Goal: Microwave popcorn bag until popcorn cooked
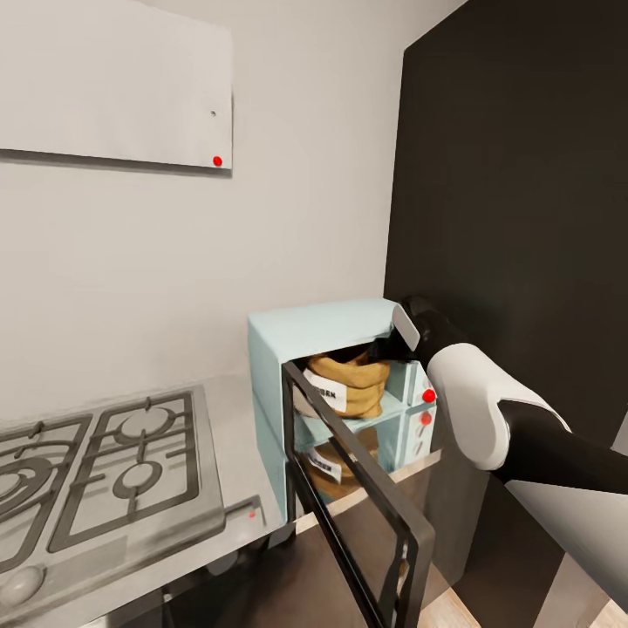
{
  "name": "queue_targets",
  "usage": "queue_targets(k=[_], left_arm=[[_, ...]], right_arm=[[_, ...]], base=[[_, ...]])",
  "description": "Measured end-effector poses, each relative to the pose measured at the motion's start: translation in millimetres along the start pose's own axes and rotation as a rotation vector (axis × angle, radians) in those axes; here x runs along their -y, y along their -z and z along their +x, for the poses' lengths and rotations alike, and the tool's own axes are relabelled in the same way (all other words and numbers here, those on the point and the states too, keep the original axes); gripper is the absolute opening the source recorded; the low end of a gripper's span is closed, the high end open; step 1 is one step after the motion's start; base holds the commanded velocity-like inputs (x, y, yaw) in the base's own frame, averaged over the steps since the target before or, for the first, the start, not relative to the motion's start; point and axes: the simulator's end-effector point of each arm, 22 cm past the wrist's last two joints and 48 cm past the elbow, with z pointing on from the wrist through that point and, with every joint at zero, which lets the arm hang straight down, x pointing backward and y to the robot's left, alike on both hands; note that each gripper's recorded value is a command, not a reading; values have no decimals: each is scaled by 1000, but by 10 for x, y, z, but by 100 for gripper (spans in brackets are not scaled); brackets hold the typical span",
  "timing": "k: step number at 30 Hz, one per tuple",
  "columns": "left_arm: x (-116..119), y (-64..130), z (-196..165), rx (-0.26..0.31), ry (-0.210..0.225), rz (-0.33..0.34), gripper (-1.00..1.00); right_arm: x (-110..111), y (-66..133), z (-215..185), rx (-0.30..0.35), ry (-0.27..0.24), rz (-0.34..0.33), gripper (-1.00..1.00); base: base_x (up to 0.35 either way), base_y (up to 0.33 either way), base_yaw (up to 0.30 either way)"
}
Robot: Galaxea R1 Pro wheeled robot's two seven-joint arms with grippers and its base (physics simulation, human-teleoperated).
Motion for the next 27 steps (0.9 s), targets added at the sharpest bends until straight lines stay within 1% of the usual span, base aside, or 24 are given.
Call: queue_targets(k=[11,12,13,16,21,22,25,27], left_arm=[[0,-1,0,0,1,0,100],[3,-15,-2,-5,1,-2,100],[5,-18,-1,-7,2,-2,100],[9,-18,1,-7,2,-2,100],[10,-18,1,-8,2,-2,100],[10,-18,1,-8,2,-2,100],[10,-18,1,-8,2,-2,100],[4,-18,-1,-7,2,-3,100]], right_arm=[[1,-3,-4,2,1,1,100],[-7,-36,-35,6,-3,-4,100],[-17,-27,-79,16,-12,-14,100],[-42,38,-179,44,-21,-37,100],[-46,84,-245,64,-24,-46,100],[-41,104,-273,72,-26,-47,100],[-17,237,-445,124,-40,-54,100],[-6,258,-472,132,-40,-54,100]], base=[[-15,0,0],[-233,0,0],[-300,0,0],[-328,0,0],[-344,0,0],[-346,0,0],[-346,0,0],[-346,0,0]])
